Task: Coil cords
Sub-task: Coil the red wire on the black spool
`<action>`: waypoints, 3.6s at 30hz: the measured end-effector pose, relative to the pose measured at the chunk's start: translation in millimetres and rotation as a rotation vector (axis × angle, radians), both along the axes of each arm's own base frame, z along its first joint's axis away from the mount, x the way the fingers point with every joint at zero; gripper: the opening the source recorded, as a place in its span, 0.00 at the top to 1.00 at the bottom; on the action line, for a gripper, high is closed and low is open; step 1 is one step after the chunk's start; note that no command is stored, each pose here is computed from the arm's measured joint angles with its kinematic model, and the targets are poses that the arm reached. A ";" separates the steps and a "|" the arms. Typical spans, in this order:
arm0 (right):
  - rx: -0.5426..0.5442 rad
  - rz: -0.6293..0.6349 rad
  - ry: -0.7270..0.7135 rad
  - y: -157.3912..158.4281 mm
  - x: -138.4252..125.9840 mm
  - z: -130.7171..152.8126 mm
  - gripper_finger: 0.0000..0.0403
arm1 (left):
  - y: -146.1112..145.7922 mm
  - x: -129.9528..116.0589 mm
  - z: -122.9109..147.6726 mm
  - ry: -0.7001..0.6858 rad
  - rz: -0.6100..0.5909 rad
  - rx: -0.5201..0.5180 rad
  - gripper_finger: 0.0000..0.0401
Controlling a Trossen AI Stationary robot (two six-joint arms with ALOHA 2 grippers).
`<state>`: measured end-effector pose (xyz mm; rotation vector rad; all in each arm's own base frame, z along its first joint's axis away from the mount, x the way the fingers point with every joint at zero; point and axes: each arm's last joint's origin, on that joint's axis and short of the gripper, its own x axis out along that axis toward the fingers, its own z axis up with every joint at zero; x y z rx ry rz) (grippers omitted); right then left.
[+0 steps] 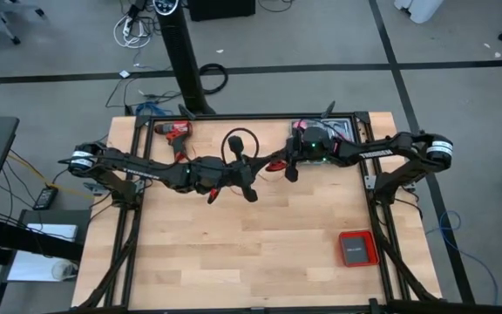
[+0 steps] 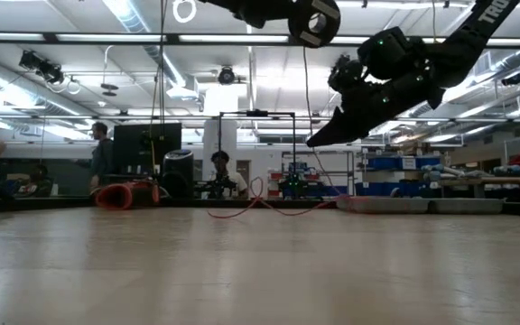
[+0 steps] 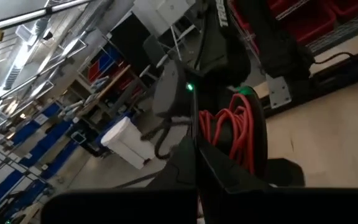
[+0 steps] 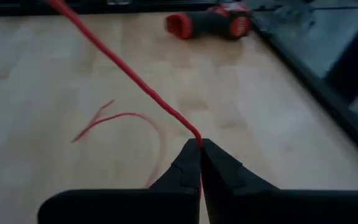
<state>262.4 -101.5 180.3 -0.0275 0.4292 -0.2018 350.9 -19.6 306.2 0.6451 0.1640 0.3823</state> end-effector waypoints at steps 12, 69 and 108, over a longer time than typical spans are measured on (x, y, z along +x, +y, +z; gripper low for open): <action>-0.065 -0.042 -0.018 6.3 -37.7 46.4 1.00 | 8.4 -3.9 -21.6 0.192 0.097 -0.060 1.00; -0.275 -0.046 -0.105 87.9 44.6 68.5 0.91 | 37.5 -1.2 -0.5 -0.271 0.202 -0.503 1.00; -0.195 0.029 -0.145 70.5 14.6 25.0 0.99 | 31.9 -11.9 22.9 -0.333 0.040 -0.523 1.00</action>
